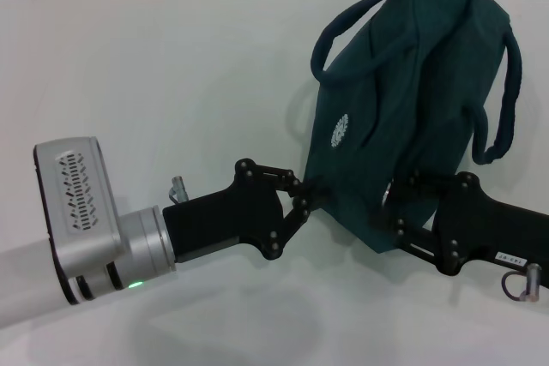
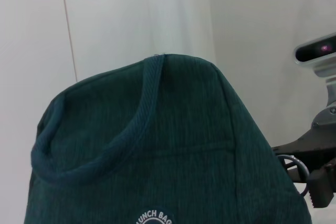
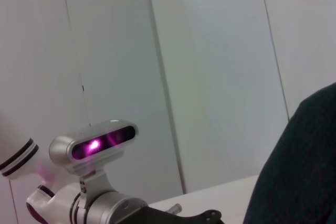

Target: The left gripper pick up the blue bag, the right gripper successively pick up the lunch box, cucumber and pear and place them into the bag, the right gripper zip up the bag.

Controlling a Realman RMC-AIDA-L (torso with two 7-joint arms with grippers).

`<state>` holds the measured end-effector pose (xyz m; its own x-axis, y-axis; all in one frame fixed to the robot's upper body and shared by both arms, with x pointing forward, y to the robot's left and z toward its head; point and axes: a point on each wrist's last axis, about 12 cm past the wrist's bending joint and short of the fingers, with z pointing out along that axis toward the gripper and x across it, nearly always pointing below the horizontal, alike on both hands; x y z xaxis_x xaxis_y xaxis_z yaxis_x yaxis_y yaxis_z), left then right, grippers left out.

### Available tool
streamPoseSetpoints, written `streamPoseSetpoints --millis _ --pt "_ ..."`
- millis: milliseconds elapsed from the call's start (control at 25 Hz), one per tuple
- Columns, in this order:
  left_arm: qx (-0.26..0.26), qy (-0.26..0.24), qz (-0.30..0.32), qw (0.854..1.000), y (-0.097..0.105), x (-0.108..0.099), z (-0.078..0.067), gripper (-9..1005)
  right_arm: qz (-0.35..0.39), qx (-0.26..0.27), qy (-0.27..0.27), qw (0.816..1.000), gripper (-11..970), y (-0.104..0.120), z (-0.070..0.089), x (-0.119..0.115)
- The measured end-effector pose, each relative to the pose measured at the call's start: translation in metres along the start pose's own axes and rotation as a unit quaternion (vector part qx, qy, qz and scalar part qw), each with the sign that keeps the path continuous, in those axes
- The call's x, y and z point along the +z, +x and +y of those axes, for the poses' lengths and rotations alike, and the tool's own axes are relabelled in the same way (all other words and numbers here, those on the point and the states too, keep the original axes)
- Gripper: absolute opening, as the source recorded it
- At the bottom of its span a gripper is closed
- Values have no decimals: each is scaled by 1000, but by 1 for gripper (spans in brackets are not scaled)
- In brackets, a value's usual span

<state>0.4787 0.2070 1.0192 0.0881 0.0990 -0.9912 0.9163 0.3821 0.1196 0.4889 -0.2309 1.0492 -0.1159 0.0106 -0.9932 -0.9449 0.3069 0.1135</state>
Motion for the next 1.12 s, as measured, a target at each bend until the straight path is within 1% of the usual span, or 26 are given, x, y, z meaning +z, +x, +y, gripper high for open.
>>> streamPoseSetpoints --millis 320,640,840,1040,1120 --pt "-2 -2 2 1000 1 -1 -1 53 -6 -6 -7 1000 368 -1 3 -1" --pt "-3 -5 4 1000 2 -2 -1 54 -30 -36 -22 999 366 -4 9 -8" --pt "-3 -5 4 1000 2 -2 -1 54 -46 -44 -17 998 351 -6 12 -14" --pt "-2 -4 4 1000 2 -1 0 53 -48 -41 -10 998 336 -5 12 -17" --pt "-2 -4 4 1000 1 -1 0 53 -50 -41 -4 998 261 -5 12 -19"
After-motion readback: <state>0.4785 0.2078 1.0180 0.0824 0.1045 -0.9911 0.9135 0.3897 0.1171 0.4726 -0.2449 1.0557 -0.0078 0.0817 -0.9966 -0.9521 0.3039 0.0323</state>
